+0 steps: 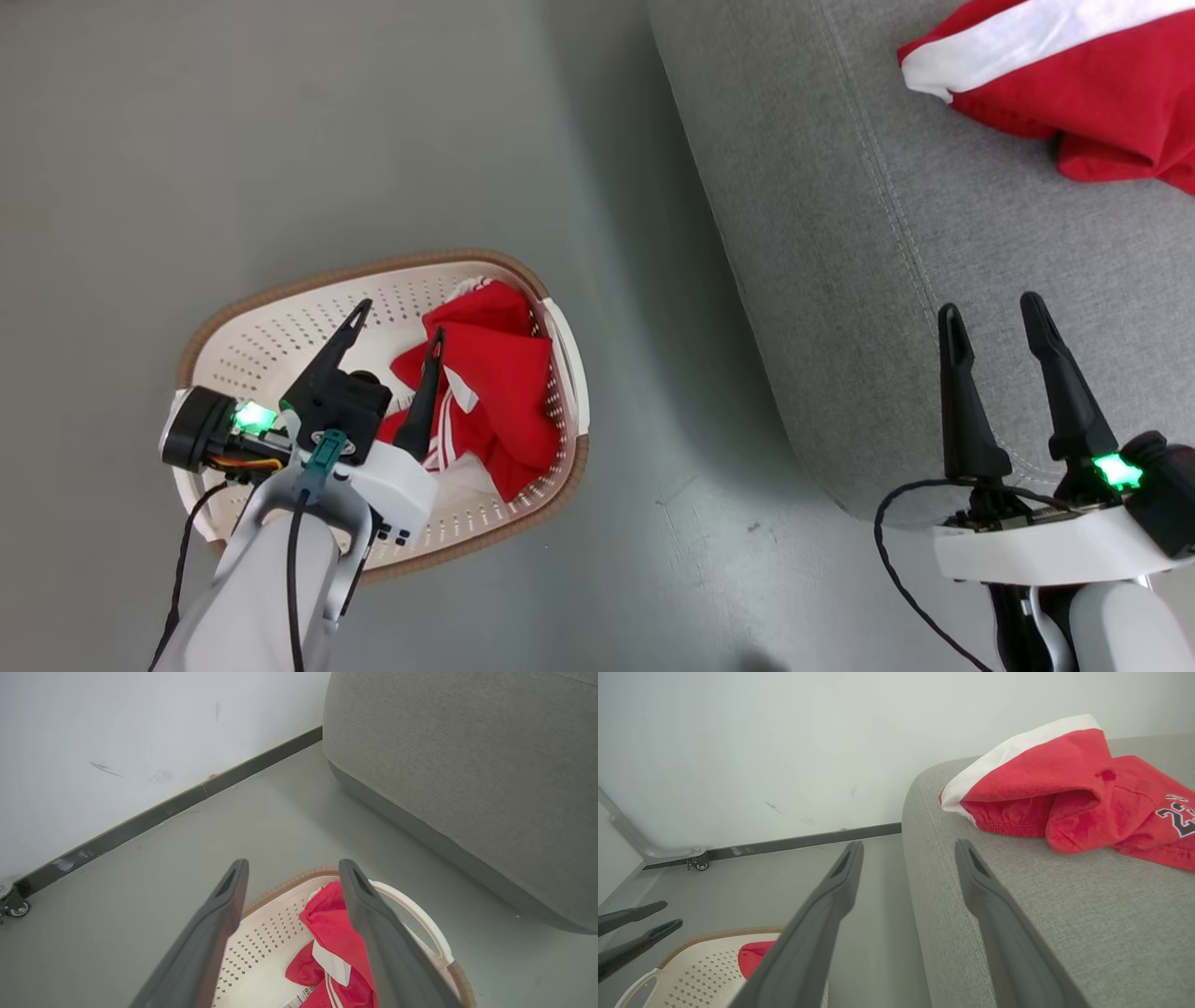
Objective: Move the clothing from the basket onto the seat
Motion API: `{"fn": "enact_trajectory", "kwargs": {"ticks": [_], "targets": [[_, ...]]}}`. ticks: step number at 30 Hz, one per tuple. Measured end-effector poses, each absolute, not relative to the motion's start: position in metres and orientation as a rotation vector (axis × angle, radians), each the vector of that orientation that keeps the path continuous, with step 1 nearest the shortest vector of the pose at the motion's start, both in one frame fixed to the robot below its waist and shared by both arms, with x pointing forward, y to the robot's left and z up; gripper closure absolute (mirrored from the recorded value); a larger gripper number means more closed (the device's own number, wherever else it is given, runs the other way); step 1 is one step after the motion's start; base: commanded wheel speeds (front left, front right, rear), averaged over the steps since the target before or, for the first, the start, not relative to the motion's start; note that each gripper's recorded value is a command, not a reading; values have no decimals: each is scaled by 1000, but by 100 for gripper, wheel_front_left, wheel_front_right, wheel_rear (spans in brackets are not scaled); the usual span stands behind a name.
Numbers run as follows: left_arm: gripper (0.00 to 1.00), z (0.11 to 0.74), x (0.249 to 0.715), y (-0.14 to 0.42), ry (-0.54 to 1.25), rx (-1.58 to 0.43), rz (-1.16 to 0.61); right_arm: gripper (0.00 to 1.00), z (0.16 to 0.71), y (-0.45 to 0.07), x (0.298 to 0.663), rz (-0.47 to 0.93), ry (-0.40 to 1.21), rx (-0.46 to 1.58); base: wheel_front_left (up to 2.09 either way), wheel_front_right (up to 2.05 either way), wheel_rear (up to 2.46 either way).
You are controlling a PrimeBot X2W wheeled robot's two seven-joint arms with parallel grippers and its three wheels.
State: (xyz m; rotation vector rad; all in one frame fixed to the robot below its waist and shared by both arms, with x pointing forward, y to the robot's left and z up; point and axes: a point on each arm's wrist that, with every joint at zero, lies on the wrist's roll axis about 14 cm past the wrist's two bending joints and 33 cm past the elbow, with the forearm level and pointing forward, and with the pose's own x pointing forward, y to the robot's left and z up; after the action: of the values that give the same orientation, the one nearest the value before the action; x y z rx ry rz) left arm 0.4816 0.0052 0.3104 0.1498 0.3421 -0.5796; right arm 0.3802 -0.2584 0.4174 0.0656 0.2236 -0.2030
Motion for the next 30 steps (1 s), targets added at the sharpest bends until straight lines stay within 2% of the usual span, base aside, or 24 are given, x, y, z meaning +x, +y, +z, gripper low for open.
{"fn": "enact_trajectory", "kwargs": {"ticks": [30], "targets": [[0, 200, 478, -18, 644, 307, -808, 0, 380, -266, 407, -215, 269, 72, 0, 0, 0]]}}
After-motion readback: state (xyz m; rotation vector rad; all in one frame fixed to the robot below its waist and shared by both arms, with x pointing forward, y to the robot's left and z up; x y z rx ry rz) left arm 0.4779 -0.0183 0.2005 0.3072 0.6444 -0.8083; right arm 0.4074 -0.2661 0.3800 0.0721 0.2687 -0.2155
